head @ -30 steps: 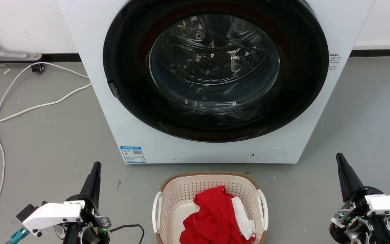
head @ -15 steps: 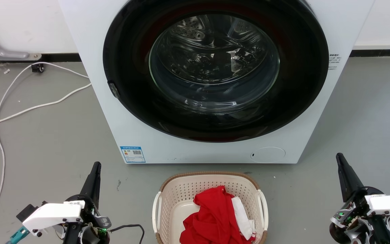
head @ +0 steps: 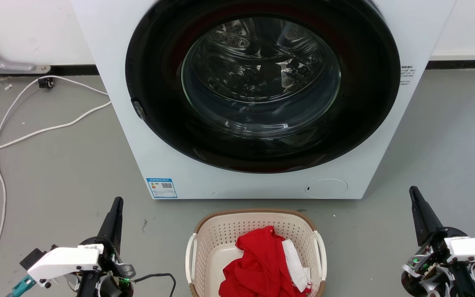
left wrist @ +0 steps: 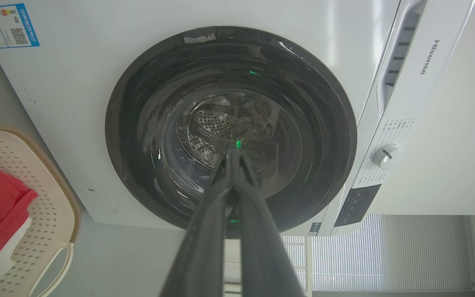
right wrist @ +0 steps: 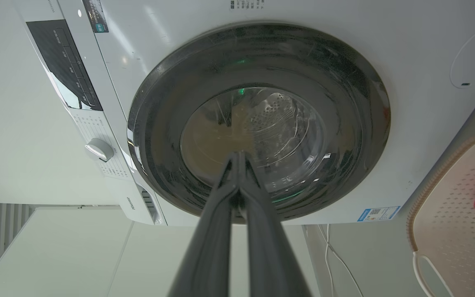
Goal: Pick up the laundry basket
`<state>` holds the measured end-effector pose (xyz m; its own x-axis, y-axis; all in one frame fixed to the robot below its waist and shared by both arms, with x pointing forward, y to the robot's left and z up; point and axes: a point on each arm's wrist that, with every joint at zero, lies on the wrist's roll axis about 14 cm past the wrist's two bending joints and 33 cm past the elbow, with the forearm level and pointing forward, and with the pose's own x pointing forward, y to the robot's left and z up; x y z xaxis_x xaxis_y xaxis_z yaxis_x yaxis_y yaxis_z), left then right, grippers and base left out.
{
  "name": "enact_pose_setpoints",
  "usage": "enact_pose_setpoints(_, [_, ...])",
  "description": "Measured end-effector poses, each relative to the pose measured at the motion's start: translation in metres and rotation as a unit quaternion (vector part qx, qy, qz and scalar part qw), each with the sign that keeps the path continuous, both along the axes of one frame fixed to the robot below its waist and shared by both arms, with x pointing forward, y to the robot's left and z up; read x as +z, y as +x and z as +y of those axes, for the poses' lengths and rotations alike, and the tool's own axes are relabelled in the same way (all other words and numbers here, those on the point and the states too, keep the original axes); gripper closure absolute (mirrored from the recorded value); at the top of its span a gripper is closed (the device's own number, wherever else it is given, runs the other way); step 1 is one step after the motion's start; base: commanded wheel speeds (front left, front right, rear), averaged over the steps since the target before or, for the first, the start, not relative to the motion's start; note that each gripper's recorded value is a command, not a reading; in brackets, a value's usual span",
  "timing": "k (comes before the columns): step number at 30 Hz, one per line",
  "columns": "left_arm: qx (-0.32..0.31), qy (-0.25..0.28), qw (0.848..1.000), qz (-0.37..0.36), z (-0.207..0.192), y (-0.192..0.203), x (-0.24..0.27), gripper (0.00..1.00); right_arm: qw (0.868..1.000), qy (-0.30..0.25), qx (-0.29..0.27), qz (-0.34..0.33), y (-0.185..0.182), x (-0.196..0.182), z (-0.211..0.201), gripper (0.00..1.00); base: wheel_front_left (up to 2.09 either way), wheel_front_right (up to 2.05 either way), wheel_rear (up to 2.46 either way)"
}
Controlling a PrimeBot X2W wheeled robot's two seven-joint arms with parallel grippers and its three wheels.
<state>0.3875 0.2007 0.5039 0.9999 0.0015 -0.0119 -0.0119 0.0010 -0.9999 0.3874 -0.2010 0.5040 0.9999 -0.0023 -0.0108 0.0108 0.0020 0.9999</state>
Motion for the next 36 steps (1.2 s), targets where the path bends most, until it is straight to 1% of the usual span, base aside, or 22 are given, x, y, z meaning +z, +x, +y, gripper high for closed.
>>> enact_pose_setpoints(36, [-0.001,-0.001,1.000,0.000,-0.0004,0.0000,-0.0001,1.00,1.000,0.000,0.000,0.000,0.0000,0.0000,-0.0001,1.00,0.00,0.00,0.00])
